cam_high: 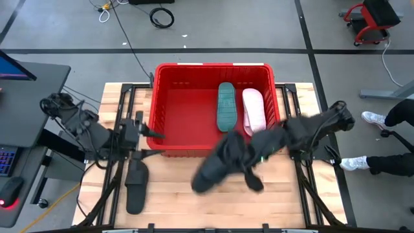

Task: Pick and place slides into bin
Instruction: Put the right black slipper into the red bin

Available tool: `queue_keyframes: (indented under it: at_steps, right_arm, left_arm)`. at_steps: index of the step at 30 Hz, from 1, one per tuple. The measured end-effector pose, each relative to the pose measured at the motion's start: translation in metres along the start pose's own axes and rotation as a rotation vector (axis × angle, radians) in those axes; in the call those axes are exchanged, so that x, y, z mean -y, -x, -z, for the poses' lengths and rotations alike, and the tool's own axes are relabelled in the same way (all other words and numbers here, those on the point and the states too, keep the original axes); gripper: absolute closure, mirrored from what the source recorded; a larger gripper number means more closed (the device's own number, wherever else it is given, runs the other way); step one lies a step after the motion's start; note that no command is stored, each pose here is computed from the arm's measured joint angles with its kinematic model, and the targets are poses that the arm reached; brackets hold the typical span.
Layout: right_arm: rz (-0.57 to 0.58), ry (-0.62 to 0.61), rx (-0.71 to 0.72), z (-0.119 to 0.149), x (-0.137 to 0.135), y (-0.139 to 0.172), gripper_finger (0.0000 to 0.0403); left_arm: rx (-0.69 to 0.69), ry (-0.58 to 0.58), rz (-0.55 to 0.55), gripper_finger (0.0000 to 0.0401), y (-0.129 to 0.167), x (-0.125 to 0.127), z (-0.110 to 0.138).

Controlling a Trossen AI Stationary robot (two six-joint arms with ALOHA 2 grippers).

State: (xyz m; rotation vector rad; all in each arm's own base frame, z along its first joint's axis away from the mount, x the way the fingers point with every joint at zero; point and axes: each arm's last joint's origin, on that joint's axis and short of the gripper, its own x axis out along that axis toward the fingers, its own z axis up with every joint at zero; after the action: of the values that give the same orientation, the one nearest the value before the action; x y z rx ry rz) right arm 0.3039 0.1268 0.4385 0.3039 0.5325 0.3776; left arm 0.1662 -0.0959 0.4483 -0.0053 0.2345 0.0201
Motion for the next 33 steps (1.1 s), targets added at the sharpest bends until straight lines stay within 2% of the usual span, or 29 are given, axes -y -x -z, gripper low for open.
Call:
queue_keyframes:
  at_steps: [4,8,10,12,18,23,27,33]
  right_arm:
    - [0.134,0.121,0.102,-0.036,0.041,0.031,0.0394]
    - [0.253,0.187,0.122,-0.052,0.100,0.052,0.0394]
    - [0.278,0.180,0.100,-0.054,0.135,0.056,0.0394]
    - [0.256,0.176,0.071,-0.054,0.169,0.056,0.0394]
    - [0.126,0.126,-0.053,-0.034,0.267,0.021,0.0394]
    - [-0.001,0.066,-0.141,-0.002,0.327,-0.020,0.0394]
    - [-0.075,0.073,-0.198,0.021,0.352,-0.051,0.0394]
    - [-0.115,0.118,-0.276,0.049,0.369,-0.086,0.0394]
  left_arm:
    - [0.017,0.021,-0.042,0.0186,0.002,-0.011,-0.003]
    - [0.012,0.030,-0.094,0.0182,-0.003,-0.020,-0.003]
    - [0.005,0.040,-0.124,0.0180,-0.005,-0.025,-0.003]
    - [-0.003,0.068,-0.164,0.0178,-0.008,-0.032,-0.003]
    - [0.022,0.148,-0.307,0.0171,-0.009,-0.061,-0.006]
    - [0.050,0.206,-0.411,0.0168,-0.011,-0.086,-0.009]
    - [0.094,0.267,-0.405,0.0169,-0.014,-0.102,-0.014]
    - [0.113,0.335,-0.438,0.0166,-0.029,-0.129,-0.016]
